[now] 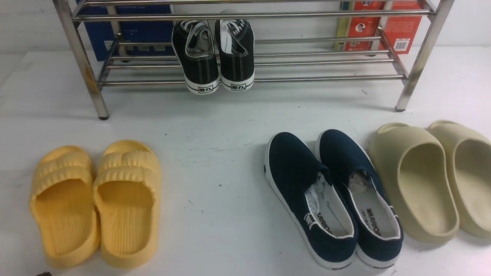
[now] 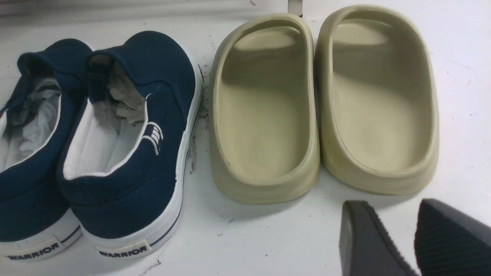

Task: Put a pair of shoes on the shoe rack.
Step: Use the right arm to grab the shoe closest to it

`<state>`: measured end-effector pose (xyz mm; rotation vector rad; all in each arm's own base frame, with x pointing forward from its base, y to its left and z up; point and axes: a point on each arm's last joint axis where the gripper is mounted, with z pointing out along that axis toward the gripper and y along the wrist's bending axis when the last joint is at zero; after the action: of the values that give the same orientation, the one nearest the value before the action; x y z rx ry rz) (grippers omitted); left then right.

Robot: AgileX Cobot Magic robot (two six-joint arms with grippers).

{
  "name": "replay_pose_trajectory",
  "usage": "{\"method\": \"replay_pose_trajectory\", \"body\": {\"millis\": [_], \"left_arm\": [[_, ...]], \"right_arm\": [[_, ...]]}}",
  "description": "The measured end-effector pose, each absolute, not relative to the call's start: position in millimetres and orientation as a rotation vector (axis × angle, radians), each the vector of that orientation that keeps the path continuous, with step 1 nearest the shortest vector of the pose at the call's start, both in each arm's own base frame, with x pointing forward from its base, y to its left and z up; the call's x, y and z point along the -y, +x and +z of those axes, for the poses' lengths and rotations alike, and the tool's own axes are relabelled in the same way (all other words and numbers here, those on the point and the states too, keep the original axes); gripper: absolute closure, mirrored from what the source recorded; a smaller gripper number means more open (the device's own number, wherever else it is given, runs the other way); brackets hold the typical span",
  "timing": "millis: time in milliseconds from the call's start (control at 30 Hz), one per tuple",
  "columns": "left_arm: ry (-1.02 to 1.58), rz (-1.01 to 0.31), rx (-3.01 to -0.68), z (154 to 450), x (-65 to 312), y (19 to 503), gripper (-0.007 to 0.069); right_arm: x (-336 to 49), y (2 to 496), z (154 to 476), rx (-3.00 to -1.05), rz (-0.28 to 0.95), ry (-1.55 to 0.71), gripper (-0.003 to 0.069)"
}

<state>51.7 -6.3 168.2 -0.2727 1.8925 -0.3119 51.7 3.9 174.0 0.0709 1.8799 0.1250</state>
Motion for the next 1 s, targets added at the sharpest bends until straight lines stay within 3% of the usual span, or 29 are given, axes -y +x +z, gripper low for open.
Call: {"method": "replay_pose_trajectory", "body": {"millis": [1000], "left_arm": [[-0.273, -0.312, -1.893, 168.2, 6.3, 51.7, 0.056]], "right_arm": [[-4.6, 52.3, 175.1, -1.862, 0.153, 0.093, 0.0419]]}}
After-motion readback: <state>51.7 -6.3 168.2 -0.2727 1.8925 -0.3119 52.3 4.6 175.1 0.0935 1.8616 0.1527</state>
